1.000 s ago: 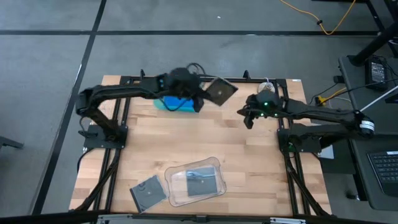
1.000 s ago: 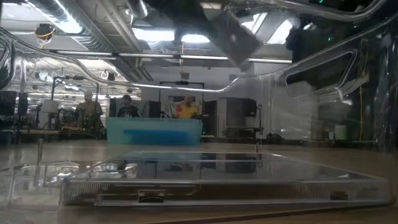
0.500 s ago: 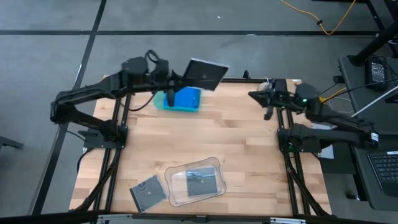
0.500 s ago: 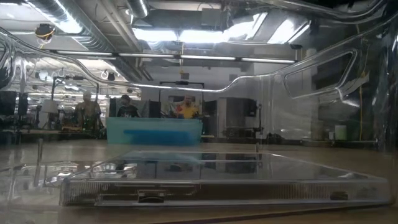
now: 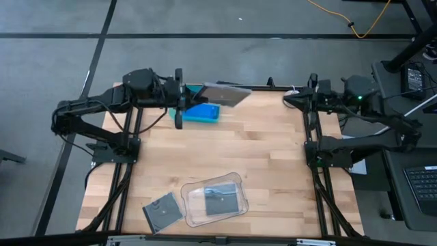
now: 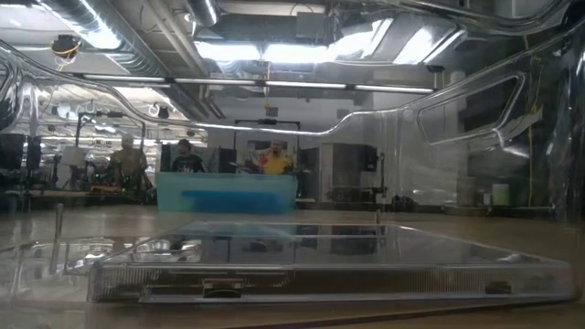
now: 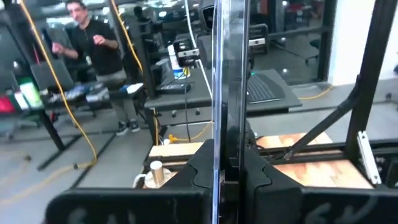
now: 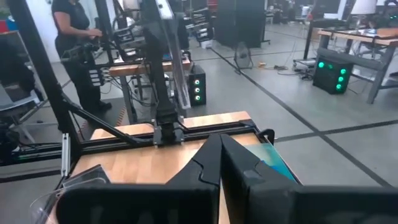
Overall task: Pick & place jewel cases by type
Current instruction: Put the top black CD case into the transparent bin
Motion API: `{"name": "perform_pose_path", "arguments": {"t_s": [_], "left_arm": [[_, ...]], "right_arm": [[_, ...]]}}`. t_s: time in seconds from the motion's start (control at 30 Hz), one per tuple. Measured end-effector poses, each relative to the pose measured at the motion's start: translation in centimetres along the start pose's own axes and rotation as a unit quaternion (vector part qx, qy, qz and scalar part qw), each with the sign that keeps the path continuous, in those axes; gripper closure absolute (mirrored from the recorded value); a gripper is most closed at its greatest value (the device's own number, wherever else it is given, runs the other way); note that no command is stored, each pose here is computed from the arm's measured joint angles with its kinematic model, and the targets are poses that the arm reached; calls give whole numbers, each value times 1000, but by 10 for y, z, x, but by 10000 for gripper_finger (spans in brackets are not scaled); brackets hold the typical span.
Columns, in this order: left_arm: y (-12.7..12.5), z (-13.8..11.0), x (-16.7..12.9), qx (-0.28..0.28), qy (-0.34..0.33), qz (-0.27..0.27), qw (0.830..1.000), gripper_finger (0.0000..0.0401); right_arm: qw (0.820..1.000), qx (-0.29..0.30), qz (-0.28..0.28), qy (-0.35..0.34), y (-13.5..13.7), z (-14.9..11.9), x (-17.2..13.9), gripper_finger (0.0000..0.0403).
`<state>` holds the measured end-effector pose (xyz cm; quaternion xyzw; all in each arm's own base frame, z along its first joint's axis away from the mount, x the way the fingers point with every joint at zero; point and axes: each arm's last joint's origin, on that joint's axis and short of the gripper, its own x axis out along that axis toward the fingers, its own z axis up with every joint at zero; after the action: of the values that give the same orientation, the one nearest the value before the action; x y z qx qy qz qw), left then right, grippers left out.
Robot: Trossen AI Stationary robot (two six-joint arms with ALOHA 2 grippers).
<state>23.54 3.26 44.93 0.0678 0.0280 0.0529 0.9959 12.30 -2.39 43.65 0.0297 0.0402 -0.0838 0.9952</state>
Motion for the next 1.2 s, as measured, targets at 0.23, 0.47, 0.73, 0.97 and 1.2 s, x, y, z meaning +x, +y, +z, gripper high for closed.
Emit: {"name": "perform_pose_path", "arguments": {"t_s": [0.23,0.47,0.73,0.97,1.2], "left_arm": [[-8,9,-8,76,-34,-15,996,389],[-18,26,-24,231,-100,-9,968,389],[-26,35,-41,361,-111,34,925,389],[-36,39,-52,469,-117,51,874,388],[-52,42,-58,566,-125,50,813,388]], "right_arm": [[1000,-4,-4,15,4,-1,11,395],[999,-7,0,32,6,-4,23,395],[1000,-5,10,21,6,-2,26,395],[1000,5,24,-5,7,3,23,395],[999,29,25,-14,7,5,21,395]]}}
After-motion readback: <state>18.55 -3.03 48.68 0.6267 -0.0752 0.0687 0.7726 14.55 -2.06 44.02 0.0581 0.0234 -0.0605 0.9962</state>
